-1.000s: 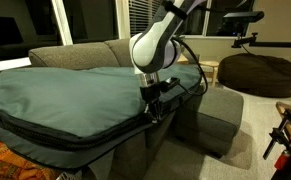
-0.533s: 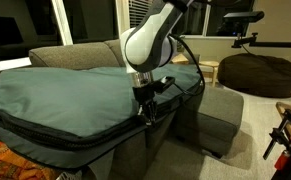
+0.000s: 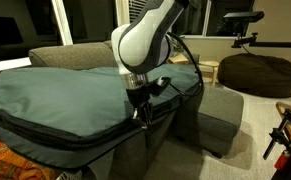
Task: Unzip the object
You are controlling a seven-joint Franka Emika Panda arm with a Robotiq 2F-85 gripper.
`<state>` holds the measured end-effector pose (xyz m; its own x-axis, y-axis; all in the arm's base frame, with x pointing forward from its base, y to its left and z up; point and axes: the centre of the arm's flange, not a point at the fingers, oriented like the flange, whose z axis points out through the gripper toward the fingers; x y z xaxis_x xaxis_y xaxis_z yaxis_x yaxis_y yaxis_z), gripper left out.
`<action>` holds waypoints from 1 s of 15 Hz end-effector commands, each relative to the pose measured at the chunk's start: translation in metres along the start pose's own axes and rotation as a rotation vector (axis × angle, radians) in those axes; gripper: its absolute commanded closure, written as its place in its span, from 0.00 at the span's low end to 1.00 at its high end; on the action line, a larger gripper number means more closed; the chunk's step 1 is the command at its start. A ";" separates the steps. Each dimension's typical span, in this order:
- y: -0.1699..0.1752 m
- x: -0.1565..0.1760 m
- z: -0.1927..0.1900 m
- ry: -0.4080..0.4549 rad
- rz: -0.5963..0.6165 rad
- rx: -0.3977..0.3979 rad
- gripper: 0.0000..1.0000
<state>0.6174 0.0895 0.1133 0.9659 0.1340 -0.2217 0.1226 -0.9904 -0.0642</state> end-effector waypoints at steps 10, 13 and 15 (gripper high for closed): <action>-0.076 -0.013 -0.035 0.026 -0.057 -0.068 0.95; -0.091 -0.013 -0.039 0.034 -0.065 -0.081 0.95; -0.101 -0.012 -0.043 0.038 -0.073 -0.087 0.95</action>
<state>0.6168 0.1559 0.1314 0.9637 0.1937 -0.1835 0.1962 -0.9806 -0.0047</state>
